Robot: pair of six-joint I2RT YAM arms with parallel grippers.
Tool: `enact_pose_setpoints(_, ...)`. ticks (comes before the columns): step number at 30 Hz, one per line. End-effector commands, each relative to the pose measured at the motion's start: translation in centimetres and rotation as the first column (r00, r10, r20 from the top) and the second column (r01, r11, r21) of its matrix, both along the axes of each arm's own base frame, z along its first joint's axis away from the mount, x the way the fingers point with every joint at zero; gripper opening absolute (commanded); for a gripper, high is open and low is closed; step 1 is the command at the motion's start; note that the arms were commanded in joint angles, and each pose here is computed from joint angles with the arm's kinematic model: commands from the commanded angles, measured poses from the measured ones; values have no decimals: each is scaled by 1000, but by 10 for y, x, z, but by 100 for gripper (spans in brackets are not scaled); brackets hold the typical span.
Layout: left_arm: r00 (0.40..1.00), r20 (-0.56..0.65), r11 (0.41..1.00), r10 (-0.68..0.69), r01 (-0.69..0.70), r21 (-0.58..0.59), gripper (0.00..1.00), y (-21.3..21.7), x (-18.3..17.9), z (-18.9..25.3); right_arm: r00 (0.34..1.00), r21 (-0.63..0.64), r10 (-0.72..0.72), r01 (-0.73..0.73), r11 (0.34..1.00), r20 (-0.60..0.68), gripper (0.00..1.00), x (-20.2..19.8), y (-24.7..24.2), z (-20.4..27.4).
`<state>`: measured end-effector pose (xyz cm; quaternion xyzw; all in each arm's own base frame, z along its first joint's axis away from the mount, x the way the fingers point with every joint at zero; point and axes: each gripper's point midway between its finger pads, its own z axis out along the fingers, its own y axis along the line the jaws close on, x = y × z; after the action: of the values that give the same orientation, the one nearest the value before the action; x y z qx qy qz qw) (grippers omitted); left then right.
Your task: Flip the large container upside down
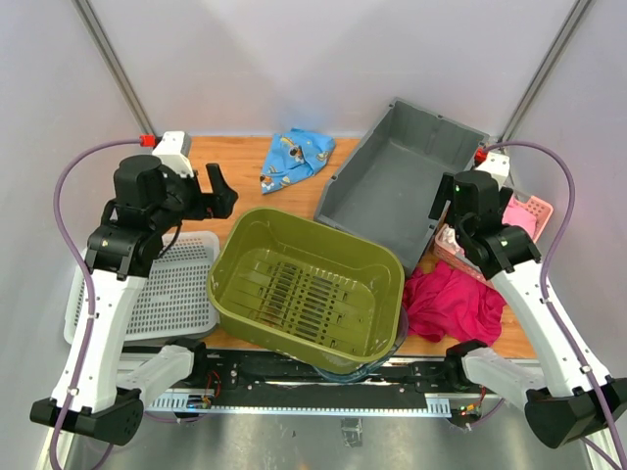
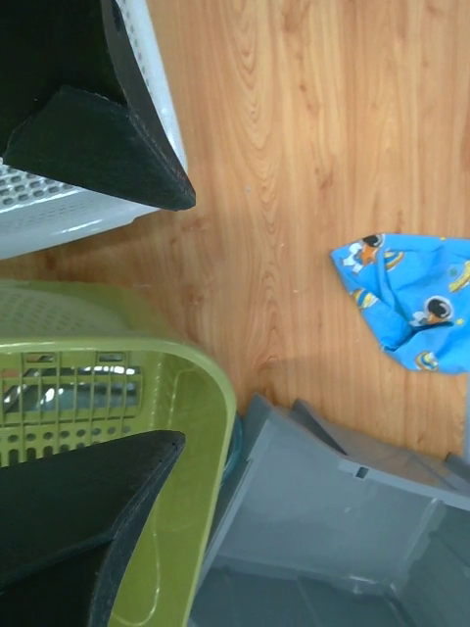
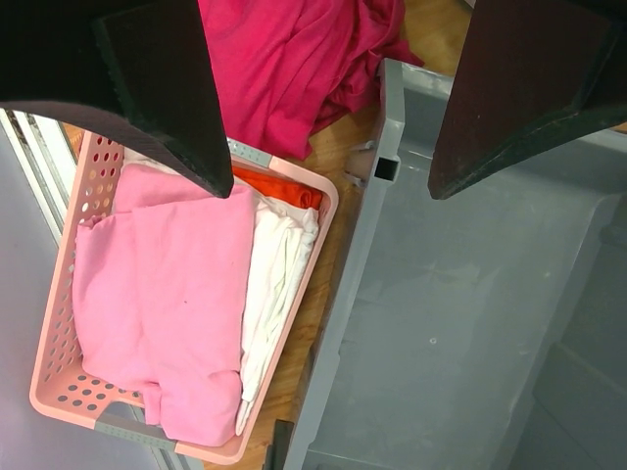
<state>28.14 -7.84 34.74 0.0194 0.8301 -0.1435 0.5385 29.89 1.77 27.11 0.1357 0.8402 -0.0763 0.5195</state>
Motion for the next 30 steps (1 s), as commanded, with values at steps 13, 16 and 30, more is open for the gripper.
enact_pose_setpoints(13,964,-261,995,-54,74,64,96,-14,-52,-71,999,84,39,-42,996,28,83,2,18,-2)
enact_pose_setpoints(16,949,-310,992,-54,87,95,90,-15,-54,-86,998,90,54,-55,994,17,83,4,21,-4)
enact_pose_setpoints(30,952,-304,991,-33,71,117,27,-19,-47,-77,1000,92,8,-7,996,-14,82,6,18,-12)
